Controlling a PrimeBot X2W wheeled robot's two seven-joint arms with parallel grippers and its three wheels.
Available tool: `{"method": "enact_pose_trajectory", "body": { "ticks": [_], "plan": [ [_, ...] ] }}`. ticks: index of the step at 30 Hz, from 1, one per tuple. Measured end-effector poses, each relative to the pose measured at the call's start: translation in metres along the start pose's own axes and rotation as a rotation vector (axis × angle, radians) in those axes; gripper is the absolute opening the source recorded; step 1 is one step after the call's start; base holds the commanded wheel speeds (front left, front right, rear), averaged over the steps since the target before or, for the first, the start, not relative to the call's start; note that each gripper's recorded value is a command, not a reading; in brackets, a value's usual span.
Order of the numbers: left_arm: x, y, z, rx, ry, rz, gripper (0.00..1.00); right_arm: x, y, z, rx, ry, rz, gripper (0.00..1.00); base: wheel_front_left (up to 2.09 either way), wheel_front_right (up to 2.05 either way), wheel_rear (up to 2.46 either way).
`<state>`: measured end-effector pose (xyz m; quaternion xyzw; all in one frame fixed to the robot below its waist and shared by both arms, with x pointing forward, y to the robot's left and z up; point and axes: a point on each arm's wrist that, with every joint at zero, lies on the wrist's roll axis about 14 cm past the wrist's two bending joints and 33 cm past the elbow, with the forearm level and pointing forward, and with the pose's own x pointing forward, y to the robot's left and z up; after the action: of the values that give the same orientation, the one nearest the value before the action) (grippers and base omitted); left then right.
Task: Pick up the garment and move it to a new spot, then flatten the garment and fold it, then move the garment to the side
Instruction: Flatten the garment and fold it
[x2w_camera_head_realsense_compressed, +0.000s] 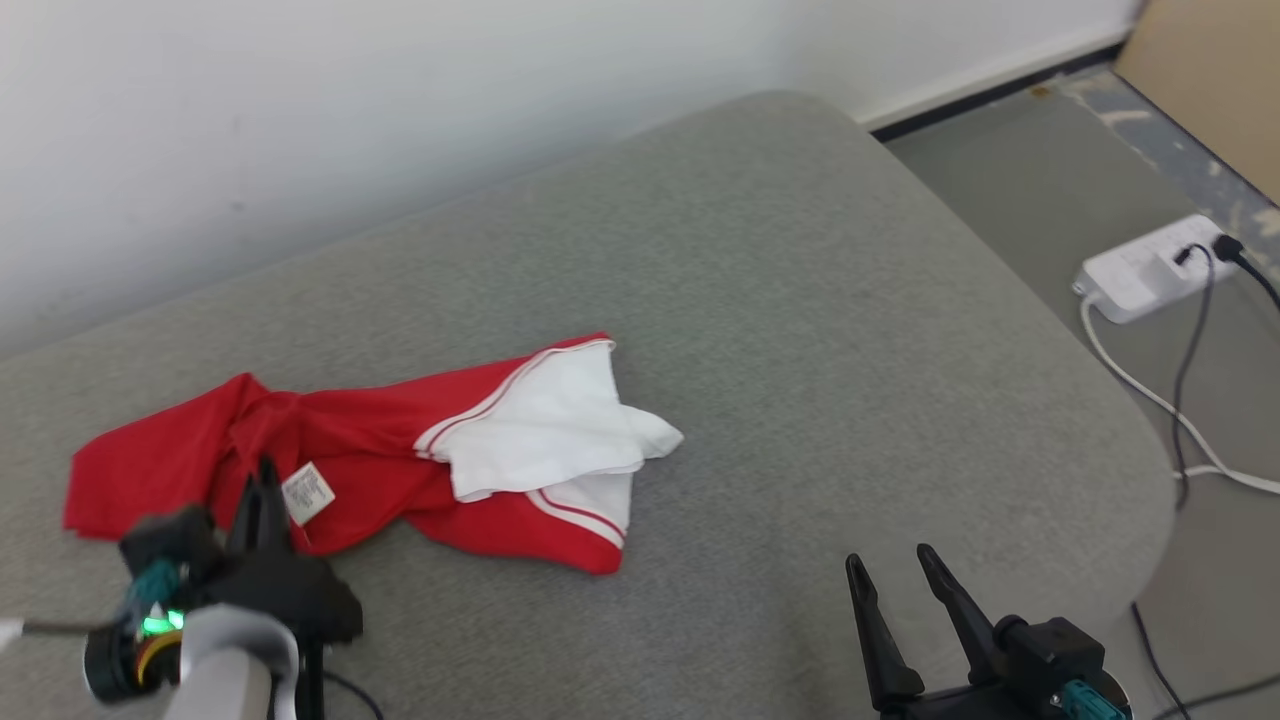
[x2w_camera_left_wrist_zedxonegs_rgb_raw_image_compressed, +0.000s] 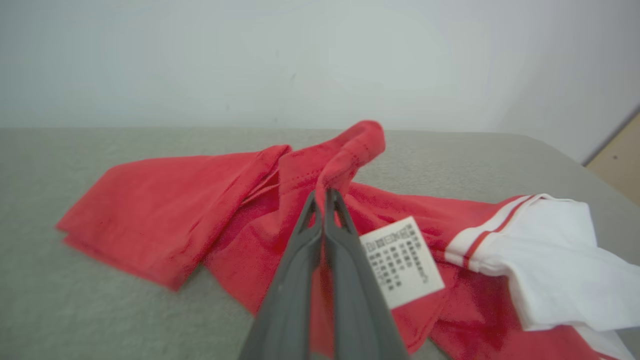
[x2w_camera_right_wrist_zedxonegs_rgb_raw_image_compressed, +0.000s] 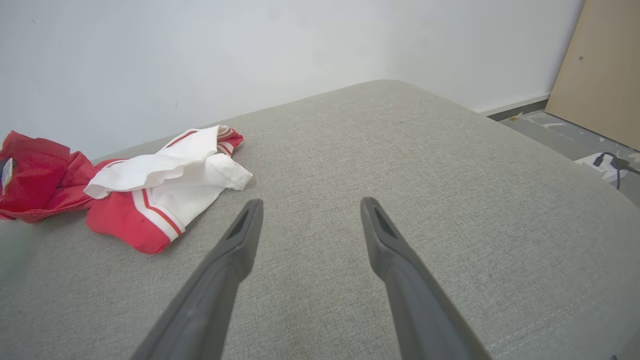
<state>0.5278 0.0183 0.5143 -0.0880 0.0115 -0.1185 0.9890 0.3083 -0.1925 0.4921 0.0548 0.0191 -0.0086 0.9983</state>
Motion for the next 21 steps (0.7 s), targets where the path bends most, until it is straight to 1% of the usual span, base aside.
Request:
{"method": "enact_pose_trajectory", "body": {
  "ticks": [3,8,10,14,17,21],
  "plan": [
    [-0.024,0.023,-0.002,-0.042,-0.026,0.066,0.00,0.003,0.009,-0.001,0.003,0.005,0.032,1.00,0.00,0.00,0.00],
    [-0.063,0.066,0.010,-0.112,-0.091,0.181,0.00,0.010,0.026,0.000,0.004,0.007,0.096,1.00,0.00,0.00,0.00],
    [-0.077,0.078,0.016,-0.119,-0.115,0.210,0.00,0.011,0.035,-0.001,0.007,0.010,0.126,1.00,0.00,0.00,0.00],
    [-0.098,0.088,0.023,-0.140,-0.134,0.244,0.00,0.015,0.052,0.003,0.009,-0.001,0.183,1.00,0.00,0.00,0.00],
    [-0.103,0.093,0.043,-0.164,-0.187,0.259,0.00,0.016,0.060,0.007,0.008,-0.014,0.211,1.00,0.00,0.00,0.00],
    [-0.111,0.109,0.074,-0.150,-0.274,0.304,0.00,0.014,0.062,0.014,0.007,-0.038,0.216,1.00,0.00,0.00,0.00]
  ]
}}
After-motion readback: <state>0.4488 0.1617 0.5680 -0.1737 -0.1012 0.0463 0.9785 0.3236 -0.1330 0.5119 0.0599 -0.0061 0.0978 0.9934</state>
